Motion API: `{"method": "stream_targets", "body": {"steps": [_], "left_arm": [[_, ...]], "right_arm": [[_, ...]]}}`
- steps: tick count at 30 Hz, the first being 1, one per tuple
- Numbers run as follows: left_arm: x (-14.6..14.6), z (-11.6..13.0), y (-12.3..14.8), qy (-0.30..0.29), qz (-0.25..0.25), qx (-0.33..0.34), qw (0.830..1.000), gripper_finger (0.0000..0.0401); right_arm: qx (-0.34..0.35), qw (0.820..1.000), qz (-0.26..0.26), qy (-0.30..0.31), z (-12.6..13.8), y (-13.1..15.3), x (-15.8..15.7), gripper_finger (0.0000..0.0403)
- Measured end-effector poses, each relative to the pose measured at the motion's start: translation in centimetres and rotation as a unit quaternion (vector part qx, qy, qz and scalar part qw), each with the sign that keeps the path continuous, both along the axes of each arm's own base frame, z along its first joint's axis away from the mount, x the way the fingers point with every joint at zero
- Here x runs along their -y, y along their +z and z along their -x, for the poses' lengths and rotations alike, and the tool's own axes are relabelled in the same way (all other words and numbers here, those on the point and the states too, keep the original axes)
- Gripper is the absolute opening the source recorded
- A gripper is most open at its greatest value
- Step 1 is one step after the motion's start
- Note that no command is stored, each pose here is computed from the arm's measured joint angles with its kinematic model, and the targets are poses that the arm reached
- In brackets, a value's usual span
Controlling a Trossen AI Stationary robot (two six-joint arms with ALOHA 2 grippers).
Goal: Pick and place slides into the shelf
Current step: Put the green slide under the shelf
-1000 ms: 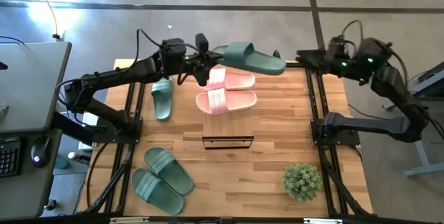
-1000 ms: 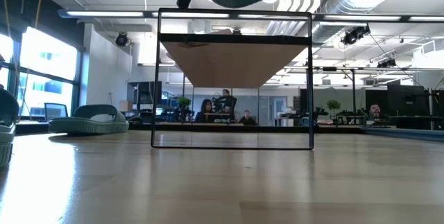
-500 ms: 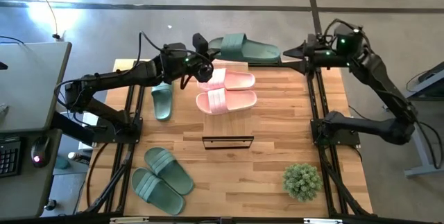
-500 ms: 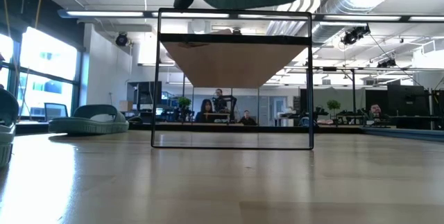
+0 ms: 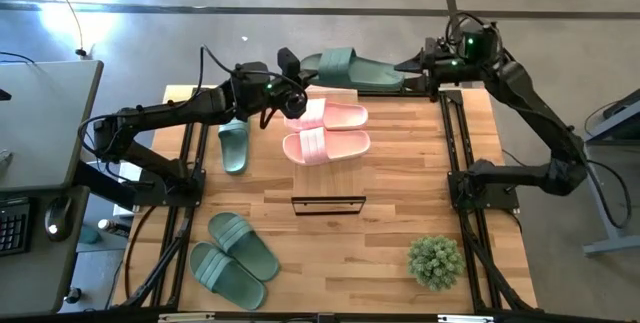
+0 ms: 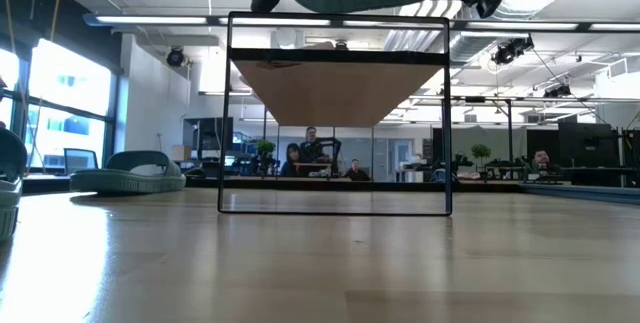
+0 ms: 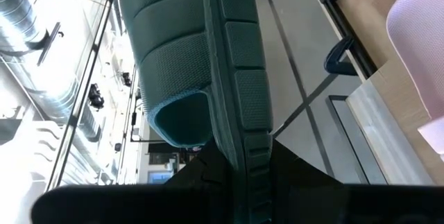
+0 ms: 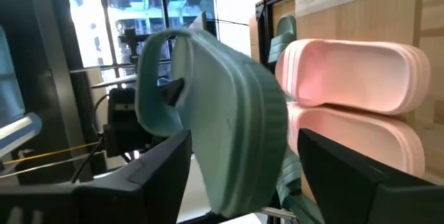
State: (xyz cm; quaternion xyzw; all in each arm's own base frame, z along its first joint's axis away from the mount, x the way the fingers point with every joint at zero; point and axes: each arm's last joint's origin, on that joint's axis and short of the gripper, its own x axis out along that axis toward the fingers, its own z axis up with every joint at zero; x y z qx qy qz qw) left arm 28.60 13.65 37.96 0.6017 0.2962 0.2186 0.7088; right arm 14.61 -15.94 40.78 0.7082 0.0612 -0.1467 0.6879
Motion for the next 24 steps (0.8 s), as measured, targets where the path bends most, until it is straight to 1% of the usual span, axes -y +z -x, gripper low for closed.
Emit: {"method": "stream_targets", "body": {"steps": [3, 7, 14, 20, 22, 24], "left_arm": [[-0.06, 0.03, 0.00, 0.001, 0.000, 0.000, 1.000, 0.0030], [-0.03, 0.00, -0.01, -0.005, 0.001, 0.000, 1.000, 0.0030], [-0.03, 0.00, -0.02, -0.006, 0.002, 0.000, 1.000, 0.0030], [0.02, -0.03, -0.11, -0.023, 0.009, -0.001, 1.000, 0.0030], [0.03, -0.03, -0.18, -0.024, 0.011, -0.004, 1.000, 0.0032], [0.07, -0.02, -0.32, -0.026, 0.015, -0.010, 0.999, 0.0052]], "right_arm": [[-0.003, 1.000, -0.004, 0.003, -0.51, -0.40, 0.63, 0.0226], [0.002, 1.000, 0.004, 0.005, -0.90, -0.48, 1.11, 0.0190], [0.003, 1.000, 0.004, 0.017, -1.04, -0.56, 1.08, 0.0109], [0.001, 0.999, 0.037, 0.032, -1.01, -0.54, 1.03, 0.0045], [0.000, 0.999, 0.043, 0.032, -1.01, -0.55, 1.04, 0.0039], [-0.002, 0.998, 0.053, 0.033, -1.00, -0.55, 1.05, 0.0039]]}}
